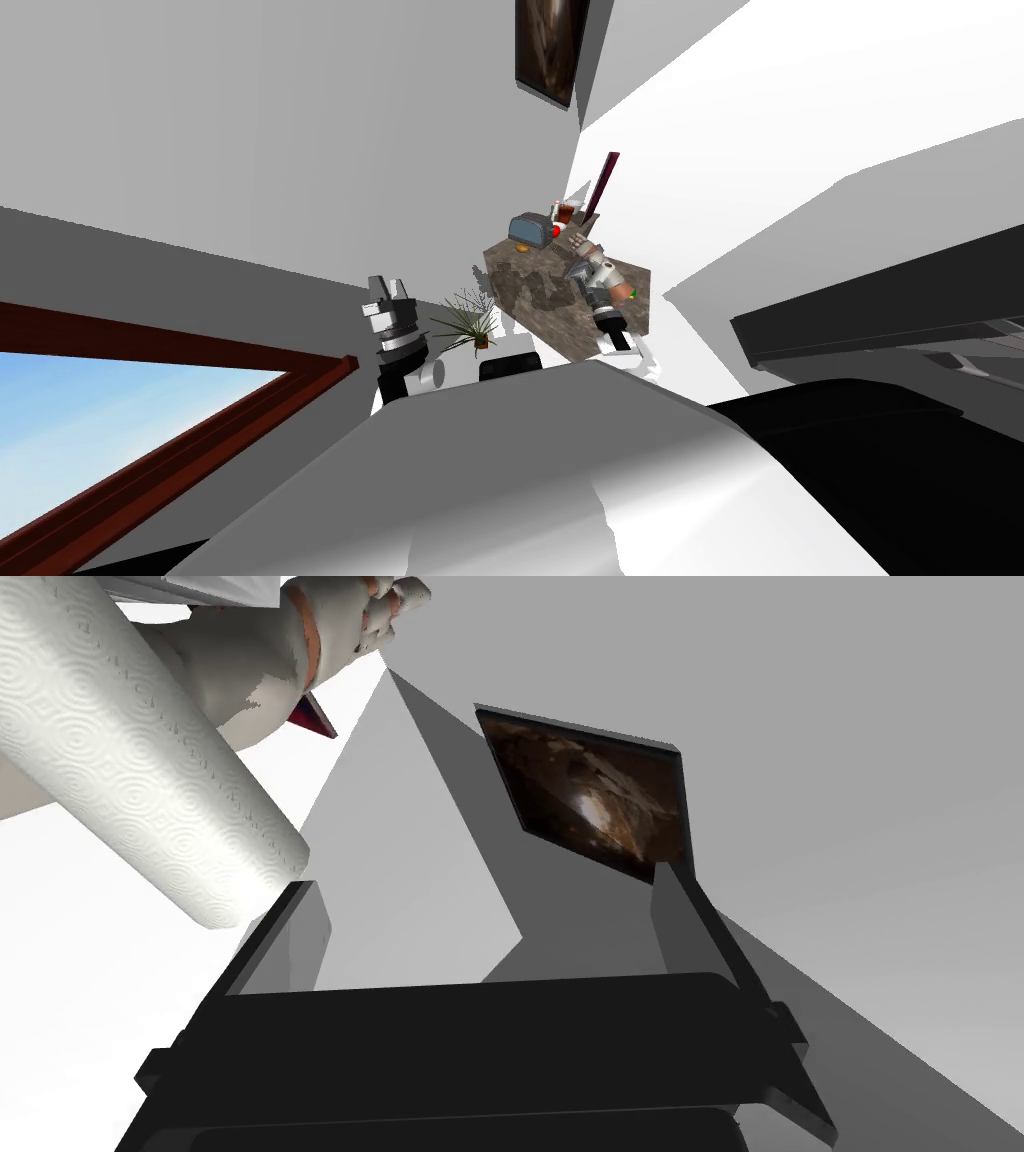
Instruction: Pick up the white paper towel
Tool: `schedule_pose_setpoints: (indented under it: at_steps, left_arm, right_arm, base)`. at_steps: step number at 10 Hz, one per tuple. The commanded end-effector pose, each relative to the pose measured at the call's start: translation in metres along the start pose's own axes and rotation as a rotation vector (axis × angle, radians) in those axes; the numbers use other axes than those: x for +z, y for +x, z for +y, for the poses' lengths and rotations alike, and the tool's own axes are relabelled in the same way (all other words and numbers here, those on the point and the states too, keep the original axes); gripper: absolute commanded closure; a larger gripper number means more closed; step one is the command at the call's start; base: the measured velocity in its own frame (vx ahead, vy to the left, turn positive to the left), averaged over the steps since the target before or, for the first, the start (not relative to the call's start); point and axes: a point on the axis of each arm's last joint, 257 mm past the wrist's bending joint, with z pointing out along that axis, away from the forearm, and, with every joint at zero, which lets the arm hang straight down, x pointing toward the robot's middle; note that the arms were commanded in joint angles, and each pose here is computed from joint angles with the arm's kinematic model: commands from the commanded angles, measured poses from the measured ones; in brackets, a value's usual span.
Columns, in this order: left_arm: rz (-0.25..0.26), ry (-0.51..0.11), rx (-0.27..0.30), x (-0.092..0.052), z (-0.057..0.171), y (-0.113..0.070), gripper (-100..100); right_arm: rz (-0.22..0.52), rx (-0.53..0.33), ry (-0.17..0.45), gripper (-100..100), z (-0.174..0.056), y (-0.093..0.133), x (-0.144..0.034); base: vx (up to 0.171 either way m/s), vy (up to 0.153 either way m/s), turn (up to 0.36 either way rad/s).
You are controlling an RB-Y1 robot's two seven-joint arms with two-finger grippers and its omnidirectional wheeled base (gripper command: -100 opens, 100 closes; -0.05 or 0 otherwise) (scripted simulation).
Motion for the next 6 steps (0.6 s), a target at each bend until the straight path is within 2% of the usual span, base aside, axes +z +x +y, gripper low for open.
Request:
schedule_pose_setpoints:
  at_steps: [1,6]
  left_arm:
    - [0.000,0.000,0.000,0.000,0.000,0.000,0]
    - [0.000,0.000,0.000,0.000,0.000,0.000,0]
  right_arm:
    - [0.031,-0.080,0.032,-100,-0.021,0.009,-0.002]
    - [0.103,-0.271,0.099,-100,-0.071,0.026,-0.013]
  base:
    - [0.018,0.051,-0.041]
    - [0.036,0.023,-0.030]
